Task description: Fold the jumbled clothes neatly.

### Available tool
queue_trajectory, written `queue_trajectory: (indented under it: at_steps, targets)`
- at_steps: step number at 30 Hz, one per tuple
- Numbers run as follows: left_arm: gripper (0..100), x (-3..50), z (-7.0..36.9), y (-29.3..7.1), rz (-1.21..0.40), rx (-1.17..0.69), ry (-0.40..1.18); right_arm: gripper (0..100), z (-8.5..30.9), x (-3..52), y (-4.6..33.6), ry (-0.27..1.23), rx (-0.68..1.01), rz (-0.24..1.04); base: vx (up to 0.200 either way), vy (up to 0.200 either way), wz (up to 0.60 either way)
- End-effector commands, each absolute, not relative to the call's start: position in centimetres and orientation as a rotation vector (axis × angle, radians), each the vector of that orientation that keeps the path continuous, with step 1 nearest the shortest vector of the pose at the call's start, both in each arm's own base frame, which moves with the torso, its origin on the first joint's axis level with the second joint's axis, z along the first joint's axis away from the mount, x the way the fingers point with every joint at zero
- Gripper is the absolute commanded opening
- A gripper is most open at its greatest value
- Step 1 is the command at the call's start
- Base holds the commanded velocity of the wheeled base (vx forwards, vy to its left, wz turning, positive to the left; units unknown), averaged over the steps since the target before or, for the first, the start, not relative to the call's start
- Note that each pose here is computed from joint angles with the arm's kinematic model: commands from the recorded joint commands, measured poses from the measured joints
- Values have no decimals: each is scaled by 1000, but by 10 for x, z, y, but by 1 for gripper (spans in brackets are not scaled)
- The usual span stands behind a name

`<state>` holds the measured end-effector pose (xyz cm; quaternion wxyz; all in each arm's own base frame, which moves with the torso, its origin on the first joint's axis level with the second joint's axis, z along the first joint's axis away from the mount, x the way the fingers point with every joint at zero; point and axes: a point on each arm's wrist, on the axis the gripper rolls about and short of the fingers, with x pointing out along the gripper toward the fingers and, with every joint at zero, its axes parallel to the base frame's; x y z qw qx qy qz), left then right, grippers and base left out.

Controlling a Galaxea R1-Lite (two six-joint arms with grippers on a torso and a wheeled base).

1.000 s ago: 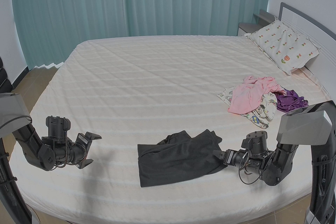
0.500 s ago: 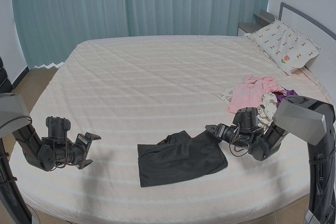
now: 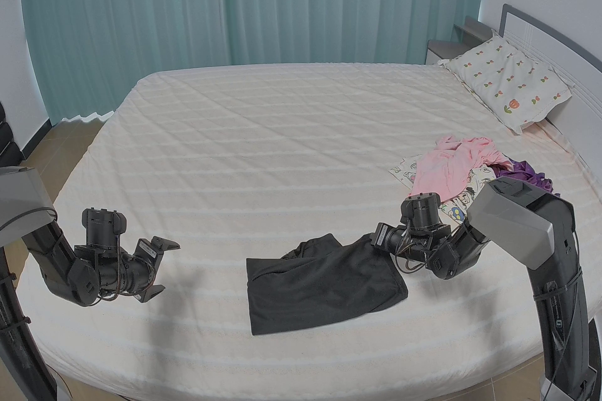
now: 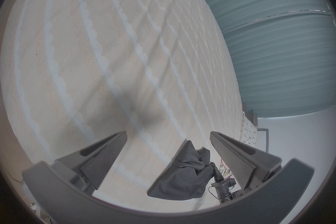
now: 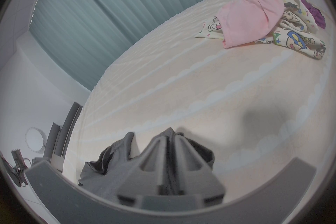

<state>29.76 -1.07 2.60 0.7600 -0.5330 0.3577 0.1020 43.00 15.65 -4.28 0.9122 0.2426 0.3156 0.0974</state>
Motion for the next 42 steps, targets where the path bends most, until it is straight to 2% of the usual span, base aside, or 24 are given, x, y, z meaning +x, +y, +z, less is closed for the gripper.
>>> queue_trajectory:
  at_steps: [1, 9, 21, 22, 30, 36, 42]
  targets:
    - [100, 297, 25, -11, 221, -1160, 780, 0, -42, 437, 148, 632, 521, 179, 0, 0, 0]
    - [100, 297, 25, -11, 221, -1160, 780, 0, -36, 442, 133, 614, 606, 126, 0, 0, 0]
    - [100, 298, 26, -11, 221, -1160, 780, 0, -42, 445, 132, 616, 613, 124, 0, 0, 0]
    - [100, 298, 26, -11, 221, -1160, 780, 100, -42, 445, 132, 615, 613, 124, 0, 0, 0]
    - [100, 298, 26, -11, 221, -1160, 779, 100, -26, 445, 122, 576, 633, 118, 0, 0, 0]
    - [100, 291, 24, -18, 193, -1135, 789, 100, -8, 408, 103, 627, 634, 86, 0, 0, 0]
    - [100, 257, 17, -63, -21, -879, 790, 100, -9, 356, 100, 643, 661, 92, 0, 0, 0]
